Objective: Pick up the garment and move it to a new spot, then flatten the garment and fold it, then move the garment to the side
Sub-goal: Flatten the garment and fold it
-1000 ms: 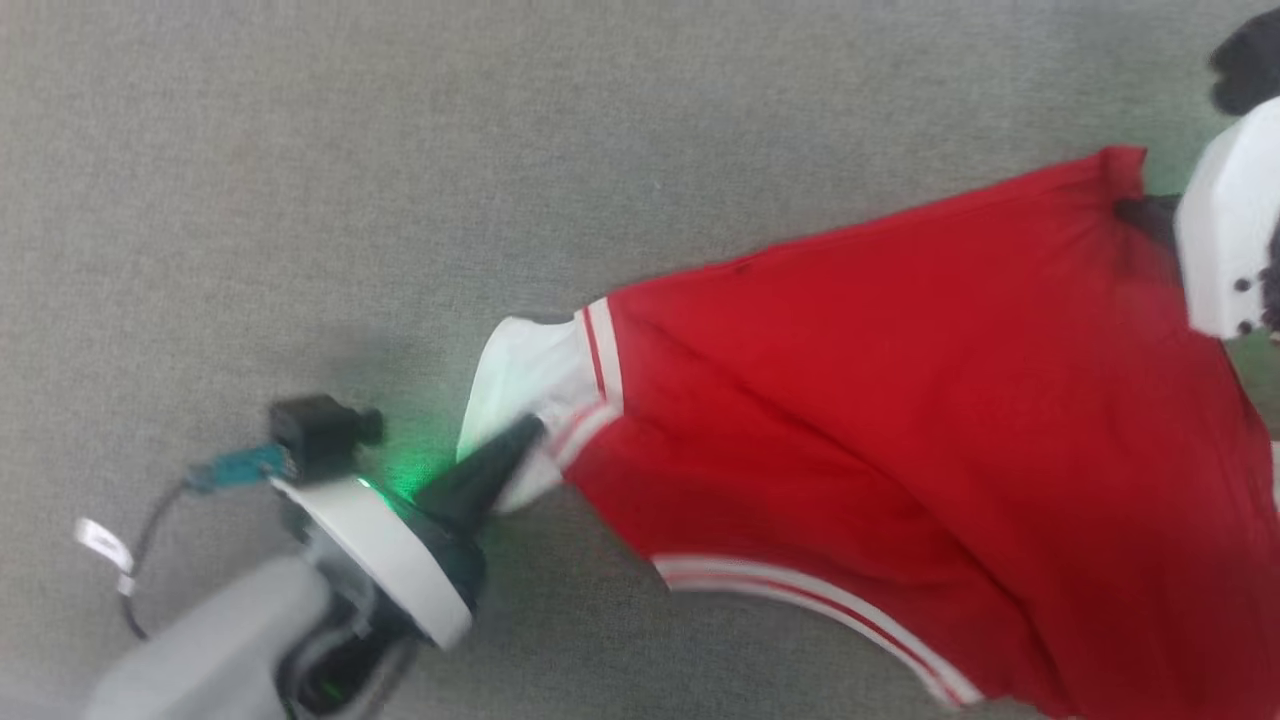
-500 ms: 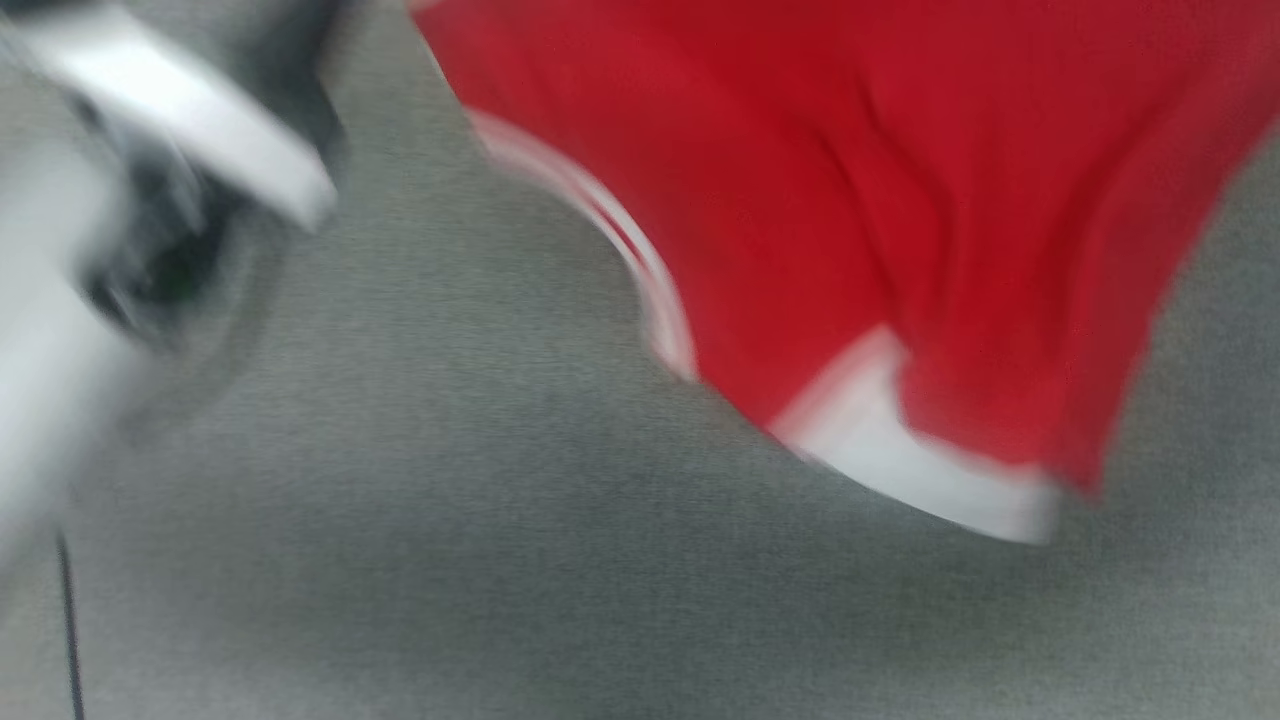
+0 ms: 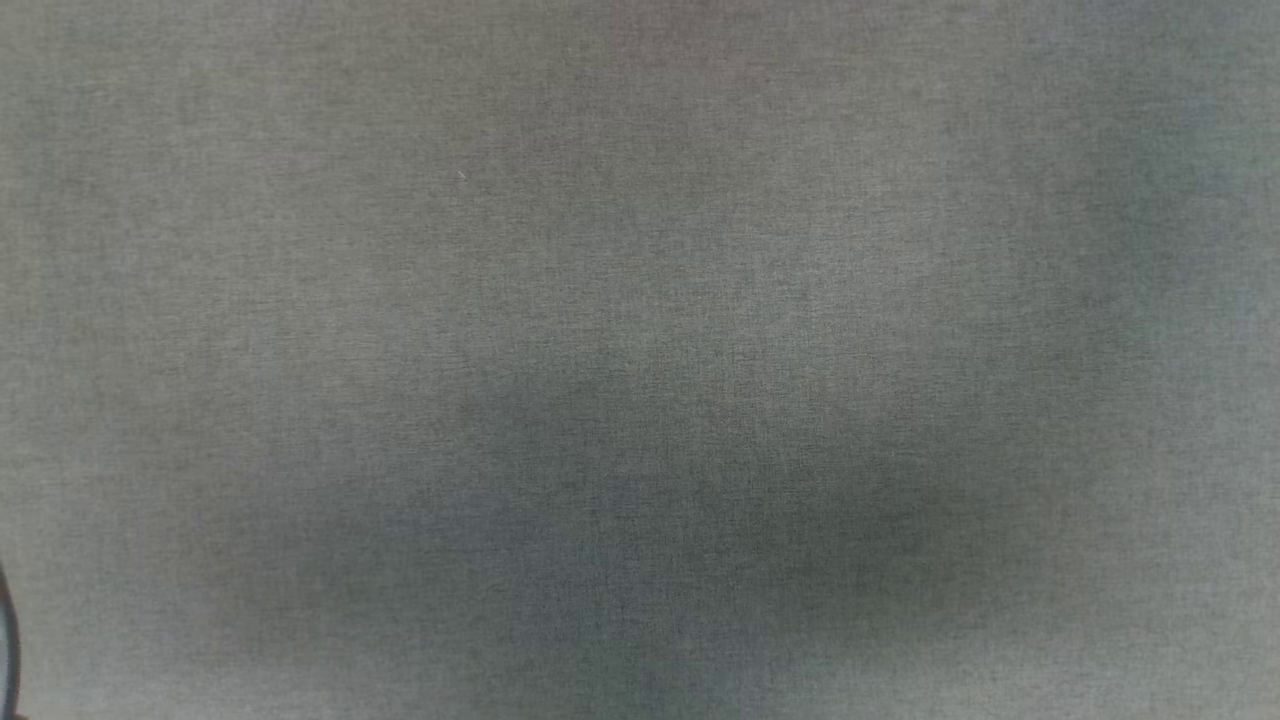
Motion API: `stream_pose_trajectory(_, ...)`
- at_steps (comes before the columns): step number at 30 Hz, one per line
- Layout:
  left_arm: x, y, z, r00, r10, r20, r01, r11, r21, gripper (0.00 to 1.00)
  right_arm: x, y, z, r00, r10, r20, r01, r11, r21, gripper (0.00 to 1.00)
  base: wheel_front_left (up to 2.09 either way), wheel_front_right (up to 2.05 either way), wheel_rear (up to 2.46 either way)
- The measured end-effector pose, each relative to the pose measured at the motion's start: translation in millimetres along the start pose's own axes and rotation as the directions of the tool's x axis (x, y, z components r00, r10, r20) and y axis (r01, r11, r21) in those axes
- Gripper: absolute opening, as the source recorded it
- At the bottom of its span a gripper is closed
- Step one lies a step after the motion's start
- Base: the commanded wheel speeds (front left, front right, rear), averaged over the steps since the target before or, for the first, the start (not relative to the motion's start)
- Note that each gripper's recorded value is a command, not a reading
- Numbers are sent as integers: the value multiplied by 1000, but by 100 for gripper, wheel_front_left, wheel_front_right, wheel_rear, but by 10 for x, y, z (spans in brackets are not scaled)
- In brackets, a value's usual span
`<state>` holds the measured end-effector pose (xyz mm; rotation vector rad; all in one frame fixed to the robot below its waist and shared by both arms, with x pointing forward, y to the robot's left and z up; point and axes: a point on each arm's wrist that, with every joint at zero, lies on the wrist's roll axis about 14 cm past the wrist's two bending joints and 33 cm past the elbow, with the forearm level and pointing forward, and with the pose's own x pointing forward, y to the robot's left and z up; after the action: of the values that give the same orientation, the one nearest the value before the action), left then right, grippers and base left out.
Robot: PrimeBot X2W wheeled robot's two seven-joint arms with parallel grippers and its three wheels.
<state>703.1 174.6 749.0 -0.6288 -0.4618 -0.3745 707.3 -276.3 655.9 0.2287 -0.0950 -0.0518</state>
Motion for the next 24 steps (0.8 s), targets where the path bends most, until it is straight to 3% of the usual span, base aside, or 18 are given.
stream_pose_trajectory(4,-129,56,-123,999,16,-48,-18,999,-48,0,-23,-41,-208,998,-10,-65,9,1000,-19,0,0,0,0)
stream_pose_trajectory(9,-724,303,-765,971,70,-229,-115,975,-190,0,-216,-63,-924,968,5,-251,-9,1000,-12,0,0,0,0)
stream_pose_trajectory(13,-1582,401,-1312,910,103,-402,-215,945,-245,0,-593,-108,-1522,904,43,-426,-36,999,26,0,0,0,0)
stream_pose_trajectory(16,-1906,371,-1425,889,112,-443,-248,933,-262,0,-786,-124,-1680,880,64,-470,-39,997,62,0,0,0,0)
stream_pose_trajectory(24,-2984,-56,-1580,802,76,-593,-309,901,-303,0,-1829,-267,-2038,759,126,-639,-54,990,132,0,0,0,0)
